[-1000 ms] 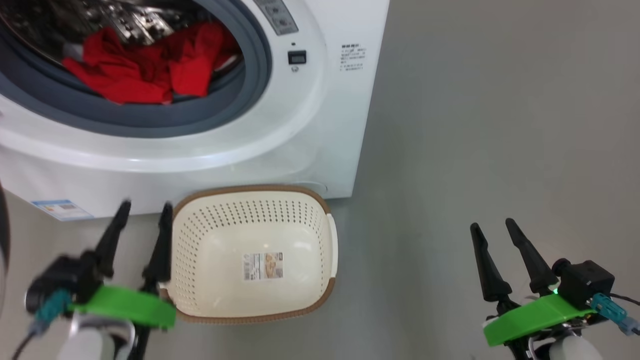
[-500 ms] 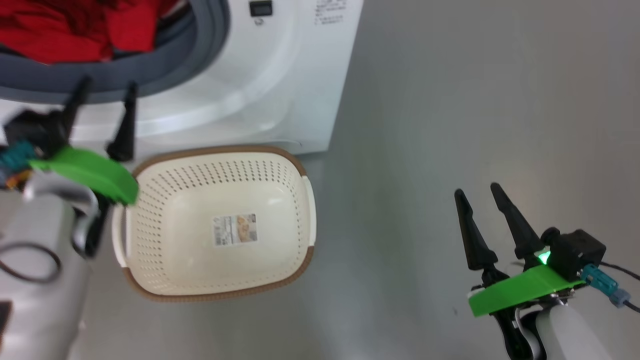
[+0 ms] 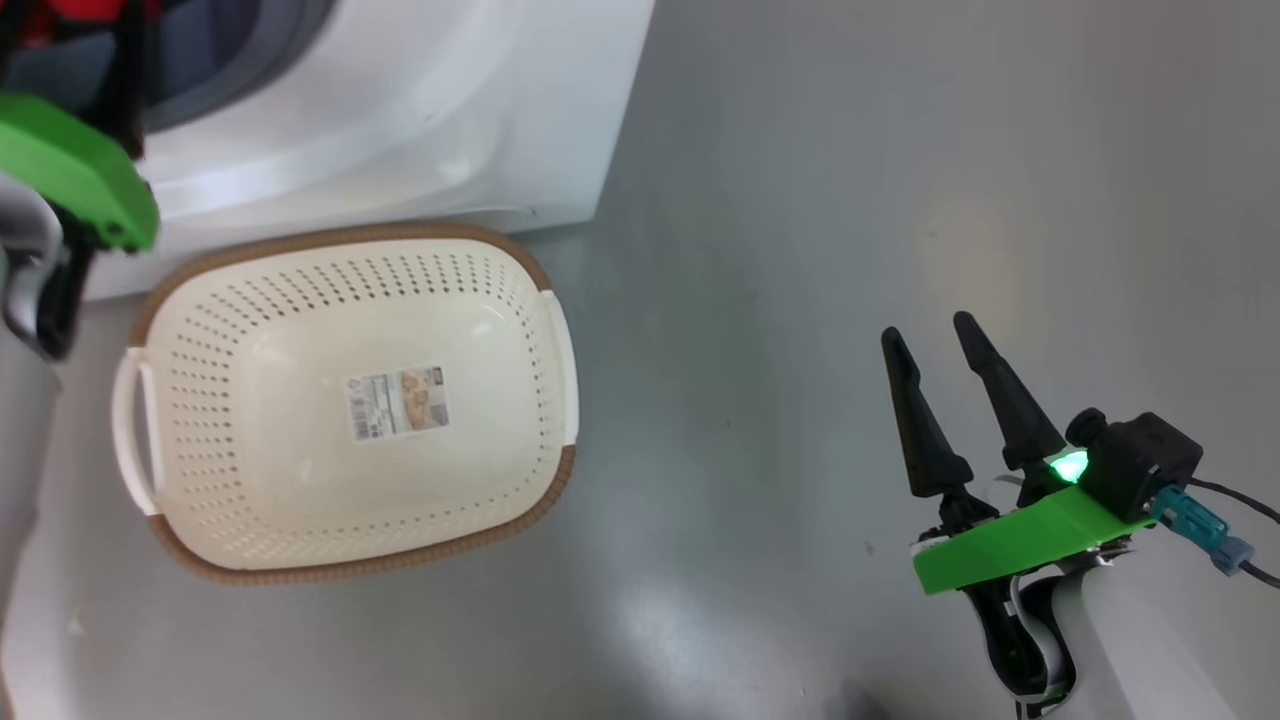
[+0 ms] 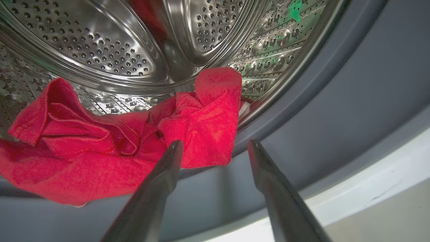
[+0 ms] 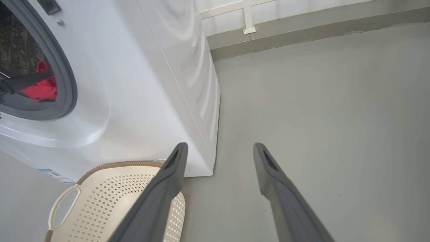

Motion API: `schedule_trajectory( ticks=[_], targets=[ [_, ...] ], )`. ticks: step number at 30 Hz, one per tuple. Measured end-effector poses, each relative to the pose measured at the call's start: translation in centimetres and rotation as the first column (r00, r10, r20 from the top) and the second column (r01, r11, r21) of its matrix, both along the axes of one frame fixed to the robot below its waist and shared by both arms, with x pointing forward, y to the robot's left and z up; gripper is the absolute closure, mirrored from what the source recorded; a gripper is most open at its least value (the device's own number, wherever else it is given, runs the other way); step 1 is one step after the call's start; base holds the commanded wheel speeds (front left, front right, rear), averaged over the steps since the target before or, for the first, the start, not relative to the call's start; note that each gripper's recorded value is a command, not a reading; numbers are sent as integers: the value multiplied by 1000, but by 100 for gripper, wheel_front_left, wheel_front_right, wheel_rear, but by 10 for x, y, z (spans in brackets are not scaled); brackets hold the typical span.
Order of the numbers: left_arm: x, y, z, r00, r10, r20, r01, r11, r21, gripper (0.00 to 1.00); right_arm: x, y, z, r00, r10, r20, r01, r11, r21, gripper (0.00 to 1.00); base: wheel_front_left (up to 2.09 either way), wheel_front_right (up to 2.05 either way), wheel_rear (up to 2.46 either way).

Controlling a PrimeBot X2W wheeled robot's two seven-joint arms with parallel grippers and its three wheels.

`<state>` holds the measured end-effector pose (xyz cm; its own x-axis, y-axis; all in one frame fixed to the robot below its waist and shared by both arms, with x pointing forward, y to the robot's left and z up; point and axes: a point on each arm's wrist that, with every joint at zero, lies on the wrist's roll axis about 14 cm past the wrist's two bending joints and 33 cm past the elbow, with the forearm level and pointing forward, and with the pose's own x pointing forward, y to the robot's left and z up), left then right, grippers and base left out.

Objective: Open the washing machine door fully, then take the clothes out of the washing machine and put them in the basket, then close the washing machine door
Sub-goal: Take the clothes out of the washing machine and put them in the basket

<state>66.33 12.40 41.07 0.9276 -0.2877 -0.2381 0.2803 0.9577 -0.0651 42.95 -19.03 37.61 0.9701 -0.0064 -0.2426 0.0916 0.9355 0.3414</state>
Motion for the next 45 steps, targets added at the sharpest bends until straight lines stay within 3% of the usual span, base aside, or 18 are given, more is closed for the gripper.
schedule_trajectory(
  ticks=[25, 27, 28, 29, 30, 36, 45],
  targets=[
    [43, -5, -46, 994, -26, -110, 38, 994, 106, 0, -10, -21, -17, 996, -66, -58, 66, 998, 0, 0, 0, 0, 0],
    [43, -5, -46, 993, -28, -111, 40, 993, 113, 51, -10, -22, -16, 996, -68, -57, 68, 998, -1, 0, 0, 0, 0],
    [43, -5, -46, 994, -29, -109, 42, 993, 115, 60, -10, -22, -16, 996, -68, -56, 68, 998, -1, 0, 0, 0, 0],
    [43, -6, -46, 994, -30, -108, 42, 992, 117, 88, -10, -22, -16, 996, -69, -55, 69, 998, -2, 0, 0, 0, 0],
    [42, -5, -47, 993, -28, -112, 42, 992, 121, 100, -10, -22, -15, 996, -69, -53, 69, 998, -2, 0, 0, 0, 0],
    [43, -4, -40, 997, -19, -77, 27, 994, 101, 100, -9, -21, -12, 997, -66, -43, 66, 998, 1, 0, 0, 0, 0],
    [33, -10, -1, 1000, 25, 14, -25, 999, -45, 100, -5, -17, 5, 998, -57, 4, 57, 998, 13, 0, 0, 0, 0]
  ],
)
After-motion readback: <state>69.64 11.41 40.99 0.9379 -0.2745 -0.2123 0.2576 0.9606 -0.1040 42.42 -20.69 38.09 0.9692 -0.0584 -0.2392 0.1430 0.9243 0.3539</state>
